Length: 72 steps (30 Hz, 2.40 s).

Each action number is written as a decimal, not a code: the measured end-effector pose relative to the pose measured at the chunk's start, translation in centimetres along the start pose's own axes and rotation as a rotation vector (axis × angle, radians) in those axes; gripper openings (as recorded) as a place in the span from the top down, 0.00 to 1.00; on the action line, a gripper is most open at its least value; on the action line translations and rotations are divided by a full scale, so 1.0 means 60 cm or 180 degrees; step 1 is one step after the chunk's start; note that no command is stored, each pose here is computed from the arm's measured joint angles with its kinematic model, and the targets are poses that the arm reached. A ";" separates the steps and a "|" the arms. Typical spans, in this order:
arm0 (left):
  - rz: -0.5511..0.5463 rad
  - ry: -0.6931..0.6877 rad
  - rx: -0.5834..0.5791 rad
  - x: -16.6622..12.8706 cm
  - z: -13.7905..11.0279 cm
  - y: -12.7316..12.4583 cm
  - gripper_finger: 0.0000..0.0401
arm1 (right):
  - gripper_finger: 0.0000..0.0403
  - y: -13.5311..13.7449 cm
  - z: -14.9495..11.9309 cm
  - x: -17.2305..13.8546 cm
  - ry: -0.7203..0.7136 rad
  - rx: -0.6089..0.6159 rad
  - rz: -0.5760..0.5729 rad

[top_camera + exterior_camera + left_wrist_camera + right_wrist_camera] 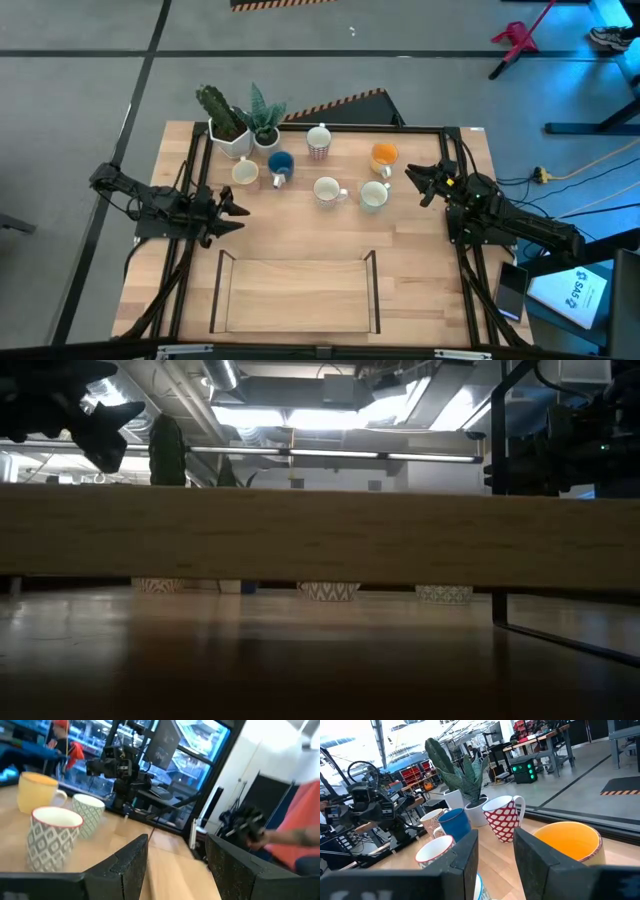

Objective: Place coffee mugs
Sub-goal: Put the yellow patterned mug on the shelf

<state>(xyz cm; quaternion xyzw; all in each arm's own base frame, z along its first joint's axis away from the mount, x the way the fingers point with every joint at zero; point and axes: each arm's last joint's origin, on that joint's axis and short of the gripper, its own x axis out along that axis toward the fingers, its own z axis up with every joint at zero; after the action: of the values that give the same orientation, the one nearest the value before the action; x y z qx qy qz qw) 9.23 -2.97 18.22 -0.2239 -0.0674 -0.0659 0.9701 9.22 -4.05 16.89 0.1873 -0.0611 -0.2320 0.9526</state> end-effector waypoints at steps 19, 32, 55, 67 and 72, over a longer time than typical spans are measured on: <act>0.0430 -0.0836 -0.0791 -0.002 0.136 -0.044 0.52 | 0.73 0.006 -0.002 0.000 0.0156 0.0075 0.0364; 0.2011 0.1137 0.0234 0.101 0.260 -0.104 0.52 | 0.73 0.006 -0.002 0.000 0.0158 -0.0095 0.0398; 0.2564 0.3359 0.0379 0.106 0.159 0.112 0.52 | 0.73 0.006 -0.003 -0.001 0.0167 -0.0197 0.0424; 0.2576 0.3815 0.0376 0.109 0.114 0.168 0.56 | 0.73 0.008 -0.004 -0.001 0.0220 -0.0196 0.0554; 0.2624 0.4104 0.0215 0.117 0.091 0.188 0.73 | 0.73 0.008 -0.004 -0.001 0.0221 -0.0196 0.0556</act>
<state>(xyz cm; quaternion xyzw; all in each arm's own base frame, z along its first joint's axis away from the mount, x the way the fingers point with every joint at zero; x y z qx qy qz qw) 17.38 8.82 19.42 -0.1184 0.5989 0.1859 0.7699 9.42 -3.55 16.87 0.1598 -0.0370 -0.1432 0.9760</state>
